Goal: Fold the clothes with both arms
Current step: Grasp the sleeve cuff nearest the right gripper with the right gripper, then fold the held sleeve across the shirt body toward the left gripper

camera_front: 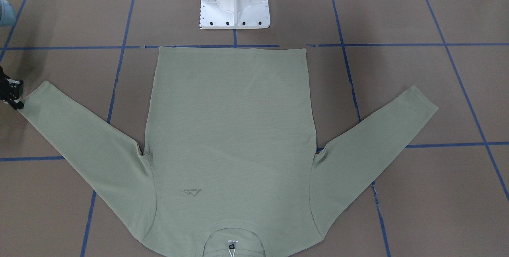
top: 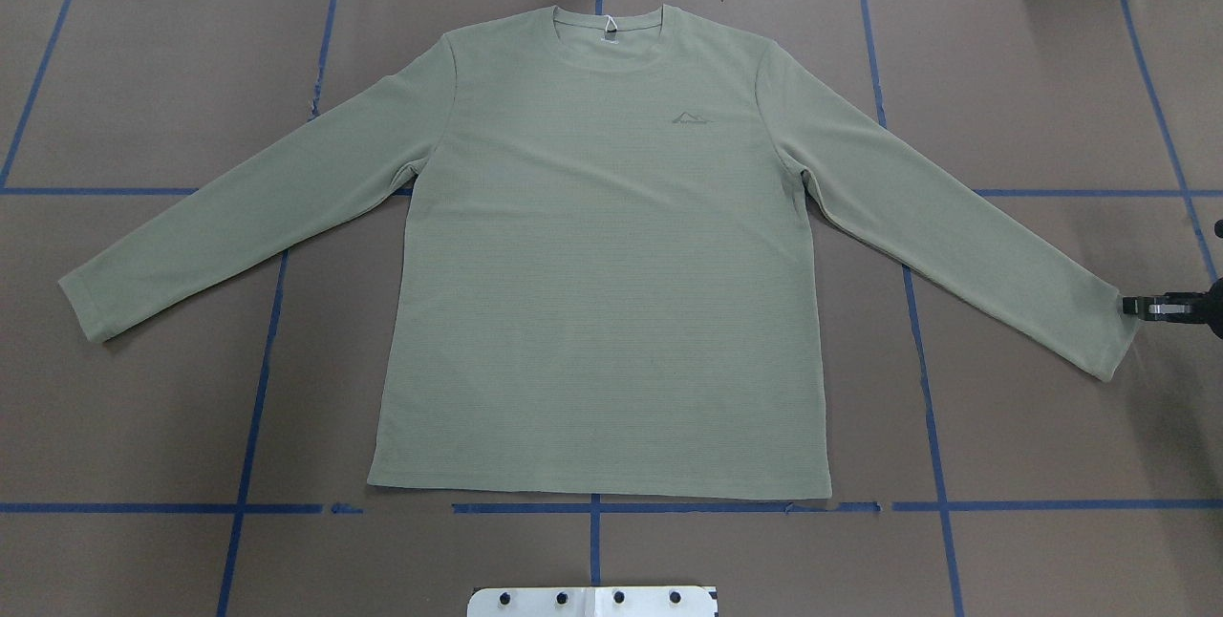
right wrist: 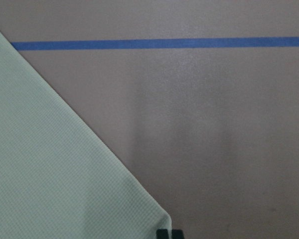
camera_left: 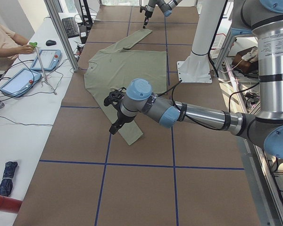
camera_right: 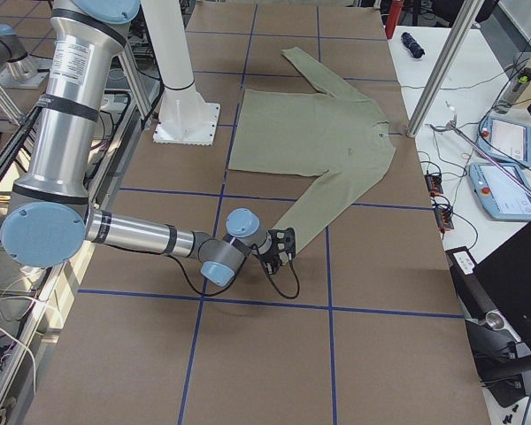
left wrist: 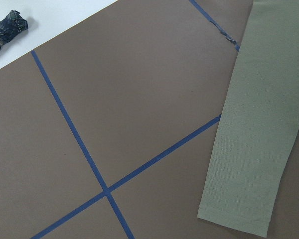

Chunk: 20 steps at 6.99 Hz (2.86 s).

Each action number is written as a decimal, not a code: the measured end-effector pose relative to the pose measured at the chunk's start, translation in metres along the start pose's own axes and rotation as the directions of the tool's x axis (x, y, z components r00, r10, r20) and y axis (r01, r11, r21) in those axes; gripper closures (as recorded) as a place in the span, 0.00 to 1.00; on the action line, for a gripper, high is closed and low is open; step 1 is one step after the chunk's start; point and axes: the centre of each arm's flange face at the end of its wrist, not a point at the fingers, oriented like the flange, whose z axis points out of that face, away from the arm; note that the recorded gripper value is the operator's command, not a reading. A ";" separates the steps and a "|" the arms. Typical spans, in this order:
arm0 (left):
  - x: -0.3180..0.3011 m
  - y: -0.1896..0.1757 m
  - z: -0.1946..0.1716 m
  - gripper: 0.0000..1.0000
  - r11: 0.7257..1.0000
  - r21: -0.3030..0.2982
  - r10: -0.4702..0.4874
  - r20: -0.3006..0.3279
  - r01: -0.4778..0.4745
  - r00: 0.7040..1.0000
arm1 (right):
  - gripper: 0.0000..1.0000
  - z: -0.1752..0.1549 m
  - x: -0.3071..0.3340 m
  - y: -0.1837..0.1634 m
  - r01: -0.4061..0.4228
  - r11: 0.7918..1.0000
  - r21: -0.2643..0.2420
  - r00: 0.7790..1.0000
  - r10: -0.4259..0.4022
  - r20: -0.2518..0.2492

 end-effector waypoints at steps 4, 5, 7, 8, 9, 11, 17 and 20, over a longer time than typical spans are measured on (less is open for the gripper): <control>-0.001 0.000 0.000 0.00 1.000 -0.001 -0.001 0.001 0.001 1.000 | 1.00 -0.069 -0.142 -0.087 -0.075 0.996 -0.054 0.995 0.071 -0.069; -0.001 0.000 0.000 0.00 1.000 0.000 -0.002 0.001 0.002 1.000 | 1.00 -0.080 -0.192 -0.121 -0.093 0.994 -0.055 0.992 0.087 -0.093; -0.001 -0.001 0.000 0.00 1.000 0.000 -0.003 0.001 0.003 1.000 | 1.00 -0.099 -0.314 -0.194 -0.153 0.986 -0.059 0.977 0.142 -0.161; 0.000 0.000 0.000 0.00 1.000 0.000 -0.003 0.000 0.003 1.000 | 1.00 -0.111 -0.384 -0.225 -0.201 0.978 -0.051 0.963 0.187 -0.196; 0.000 0.000 0.000 0.00 1.000 -0.001 -0.004 0.000 0.004 1.000 | 1.00 -0.118 -0.449 -0.251 -0.242 0.970 -0.031 0.950 0.231 -0.212; -0.001 0.000 0.001 0.00 1.000 -0.001 -0.004 0.001 0.004 1.000 | 1.00 -0.116 -0.569 -0.291 -0.244 0.970 0.020 0.944 0.242 -0.224; -0.005 0.004 0.006 0.00 1.000 -0.012 -0.014 -0.002 0.014 1.000 | 1.00 -0.021 -0.812 -0.220 -0.154 0.969 0.194 0.966 0.189 -0.177; -0.006 0.005 0.006 0.00 1.000 -0.013 -0.015 -0.001 0.015 1.000 | 0.02 -0.010 -0.842 -0.228 -0.247 0.939 0.241 0.948 0.286 -0.143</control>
